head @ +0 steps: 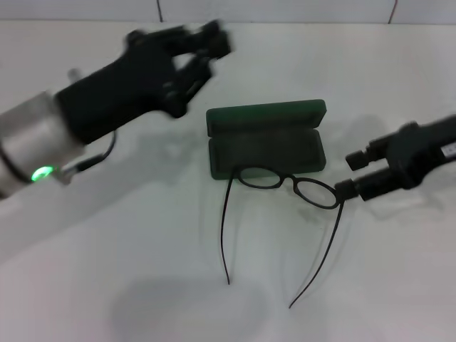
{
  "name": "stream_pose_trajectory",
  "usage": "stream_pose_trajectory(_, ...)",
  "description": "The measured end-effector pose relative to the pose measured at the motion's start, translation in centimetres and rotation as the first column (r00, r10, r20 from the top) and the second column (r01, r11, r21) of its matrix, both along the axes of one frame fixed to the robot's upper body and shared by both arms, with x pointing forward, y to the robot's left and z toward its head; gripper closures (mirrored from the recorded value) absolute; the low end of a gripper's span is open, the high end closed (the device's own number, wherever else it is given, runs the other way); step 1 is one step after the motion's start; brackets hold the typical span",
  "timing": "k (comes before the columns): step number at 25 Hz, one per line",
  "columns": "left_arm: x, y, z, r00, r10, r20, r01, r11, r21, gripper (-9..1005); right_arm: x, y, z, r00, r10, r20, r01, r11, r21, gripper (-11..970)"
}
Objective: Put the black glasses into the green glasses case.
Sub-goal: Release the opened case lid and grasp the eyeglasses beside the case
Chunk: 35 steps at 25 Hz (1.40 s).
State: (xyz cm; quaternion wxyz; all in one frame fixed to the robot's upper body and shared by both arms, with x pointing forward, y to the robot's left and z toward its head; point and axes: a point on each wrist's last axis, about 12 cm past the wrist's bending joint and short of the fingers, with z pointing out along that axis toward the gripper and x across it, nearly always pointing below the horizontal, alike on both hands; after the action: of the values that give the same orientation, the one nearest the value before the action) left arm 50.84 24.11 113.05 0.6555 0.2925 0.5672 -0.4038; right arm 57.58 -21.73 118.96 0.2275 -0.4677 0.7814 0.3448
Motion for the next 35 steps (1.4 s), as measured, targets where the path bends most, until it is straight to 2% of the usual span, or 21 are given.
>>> stream_pose_trajectory(2, -0.7, 1.5, -1.9, 1.000, -0.004, -0.030, 0.003, 0.999, -0.048, 802, 0.8, 0.9, 0.7, 1.000, 0.004, -0.007, -0.004, 0.999, -0.036, 373)
stream_pose_trajectory(5, -2.1, 2.8, -4.1, 0.999, 0.010, -0.044, -0.014, 0.996, -0.090, 835, 2.4, 2.8, 1.5, 0.999, 0.004, -0.038, -0.008, 0.992, -0.123, 376)
stream_pose_trajectory(13, -5.1, 2.9, -7.5, 0.997, 0.006, -0.077, -0.008, 0.999, -0.035, 856, 5.6, 8.6, 0.9, 0.997, 0.023, -0.071, -0.043, 0.956, -0.291, 383)
stream_pose_trajectory(17, -6.2, 2.6, -8.7, 0.996, 0.013, -0.093, -0.015, 1.000, -0.014, 856, 6.1, 10.4, 0.5, 0.998, 0.035, -0.048, -0.049, 0.942, -0.331, 386)
stream_pose_trajectory(23, -7.1, 2.3, -10.0, 0.992, 0.042, -0.118, -0.043, 0.999, 0.001, 855, 6.3, 12.3, -0.2, 0.996, 0.020, -0.091, -0.052, 0.932, -0.358, 392)
stream_pose_trajectory(30, -7.9, 2.1, -10.8, 0.989, 0.052, -0.140, -0.050, 0.999, 0.012, 857, 6.2, 12.4, -0.8, 0.993, -0.009, -0.117, -0.035, 0.928, -0.370, 398)
stream_pose_trajectory(35, -7.7, 1.8, -11.1, 0.987, 0.058, -0.151, -0.055, 0.998, 0.026, 863, 6.0, 12.2, -1.8, 0.993, -0.007, -0.117, -0.044, 0.907, -0.420, 402)
